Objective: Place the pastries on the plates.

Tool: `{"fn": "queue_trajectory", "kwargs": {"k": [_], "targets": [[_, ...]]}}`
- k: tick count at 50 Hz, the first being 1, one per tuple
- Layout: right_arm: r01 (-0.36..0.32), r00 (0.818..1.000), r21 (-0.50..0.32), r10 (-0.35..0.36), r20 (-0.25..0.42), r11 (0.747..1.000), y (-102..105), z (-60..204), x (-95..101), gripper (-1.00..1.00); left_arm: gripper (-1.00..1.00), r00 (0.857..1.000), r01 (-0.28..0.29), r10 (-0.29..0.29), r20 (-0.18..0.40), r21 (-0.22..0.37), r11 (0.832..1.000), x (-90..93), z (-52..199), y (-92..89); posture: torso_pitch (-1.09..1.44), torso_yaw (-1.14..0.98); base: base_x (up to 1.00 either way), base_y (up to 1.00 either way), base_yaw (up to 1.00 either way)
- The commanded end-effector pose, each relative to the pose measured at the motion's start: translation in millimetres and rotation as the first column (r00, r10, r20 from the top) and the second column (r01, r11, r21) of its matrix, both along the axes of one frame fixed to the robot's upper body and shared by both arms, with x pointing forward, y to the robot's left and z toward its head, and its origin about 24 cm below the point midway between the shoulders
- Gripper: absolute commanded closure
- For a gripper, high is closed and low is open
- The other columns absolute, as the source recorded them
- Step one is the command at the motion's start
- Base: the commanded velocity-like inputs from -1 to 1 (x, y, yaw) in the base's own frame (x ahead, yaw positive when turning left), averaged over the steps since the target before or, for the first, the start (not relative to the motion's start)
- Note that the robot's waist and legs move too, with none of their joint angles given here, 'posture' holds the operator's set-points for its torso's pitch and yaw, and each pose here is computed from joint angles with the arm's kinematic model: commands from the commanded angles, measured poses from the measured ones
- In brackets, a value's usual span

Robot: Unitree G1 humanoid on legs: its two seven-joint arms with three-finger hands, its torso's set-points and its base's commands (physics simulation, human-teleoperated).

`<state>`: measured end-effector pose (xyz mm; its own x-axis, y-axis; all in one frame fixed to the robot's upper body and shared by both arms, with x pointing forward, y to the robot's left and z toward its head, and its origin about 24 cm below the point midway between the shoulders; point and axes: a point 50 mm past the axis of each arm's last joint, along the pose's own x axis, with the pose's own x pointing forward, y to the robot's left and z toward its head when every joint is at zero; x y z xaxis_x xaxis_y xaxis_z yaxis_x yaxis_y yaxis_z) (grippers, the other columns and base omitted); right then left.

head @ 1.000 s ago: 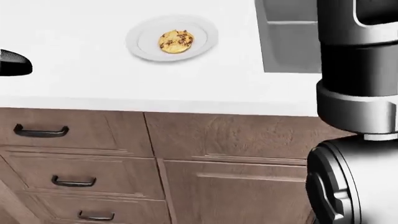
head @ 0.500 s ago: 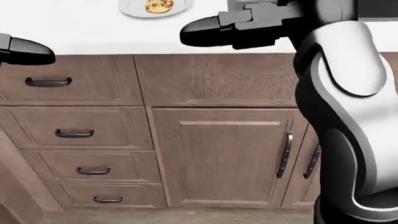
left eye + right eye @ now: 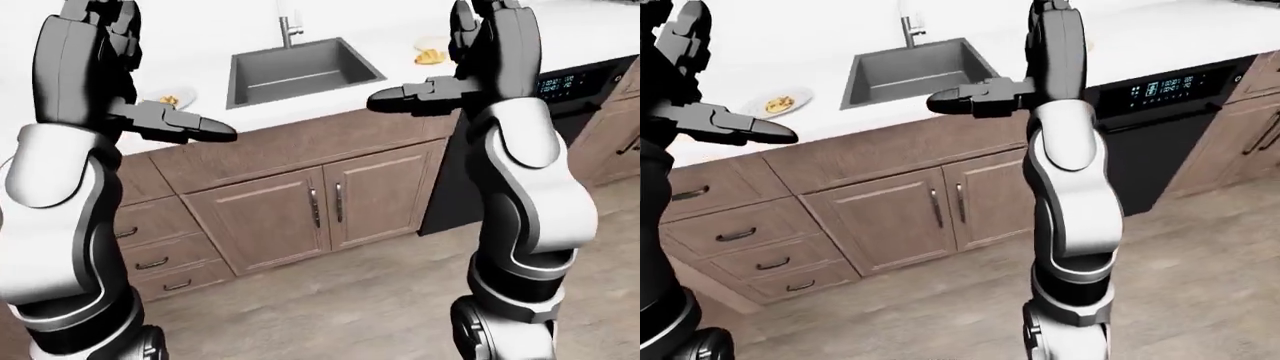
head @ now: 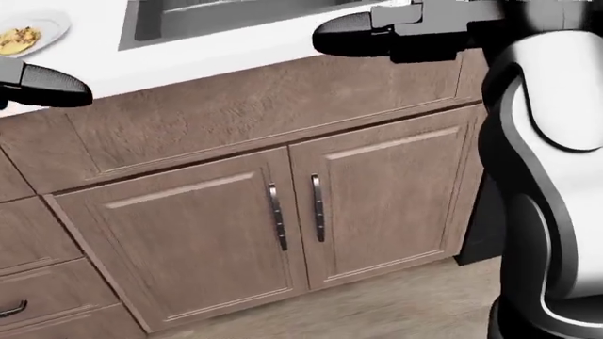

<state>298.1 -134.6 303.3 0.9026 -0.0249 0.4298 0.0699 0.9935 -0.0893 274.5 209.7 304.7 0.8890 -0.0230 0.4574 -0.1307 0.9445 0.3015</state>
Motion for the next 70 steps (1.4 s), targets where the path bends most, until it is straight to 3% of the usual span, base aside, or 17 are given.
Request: {"fn": "queue_trajectory", "kwargs": {"k": [1, 31, 49, 54, 55, 66, 70], "targets": [[-0.059, 0.998, -0.007, 0.059, 0.033, 0.998, 11.6, 8.6, -2.1, -1.00, -1.00, 0.999, -0.045, 0.045, 0.028, -0.006, 0.999, -3.9, 3.6, 9.0, 0.00, 0.00, 0.23, -1.00, 0.00], [-0.053, 0.997, -0.049, 0.056, 0.056, 0.997, 14.3, 15.0, -6.1, -1.00, -1.00, 0.998, -0.048, 0.048, 0.028, -0.013, 0.999, -8.3, -1.5, 9.9, 0.00, 0.00, 0.32, -0.86, 0.00], [-0.072, 0.995, -0.125, 0.080, 0.056, 0.990, 22.2, 16.5, -6.9, -1.00, -1.00, 0.999, -0.047, 0.047, 0.027, -0.005, 0.999, -7.8, 0.3, 9.9, 0.00, 0.00, 0.33, 0.11, 0.00], [-0.059, 0.997, -0.079, 0.062, 0.046, 0.995, 19.7, 16.3, -5.6, -1.00, -1.00, 0.998, -0.049, 0.050, 0.027, -0.004, 0.999, -9.5, 0.3, 10.8, 0.00, 0.00, 0.23, 0.50, 0.00], [-0.083, 0.995, -0.050, 0.086, 0.047, 0.995, 20.8, 16.3, -6.7, -1.00, -1.00, 0.998, -0.050, 0.050, 0.026, -0.005, 0.999, -9.4, 0.1, 10.7, 0.00, 0.00, 0.00, 0.00, 0.00], [-0.046, 0.998, -0.121, 0.052, 0.044, 0.992, 22.5, 14.3, -4.5, -1.00, -1.00, 0.998, -0.050, 0.050, 0.023, -0.002, 0.999, -8.8, 0.6, 11.3, 0.00, 0.00, 0.00, 0.00, 0.00], [-0.050, 0.998, -0.103, 0.055, 0.044, 0.993, 19.7, 12.4, -9.6, -1.00, -1.00, 0.999, -0.039, 0.039, 0.022, 0.002, 0.999, -9.7, 1.5, 7.4, 0.00, 0.00, 0.06, 0.06, 0.00]]}}
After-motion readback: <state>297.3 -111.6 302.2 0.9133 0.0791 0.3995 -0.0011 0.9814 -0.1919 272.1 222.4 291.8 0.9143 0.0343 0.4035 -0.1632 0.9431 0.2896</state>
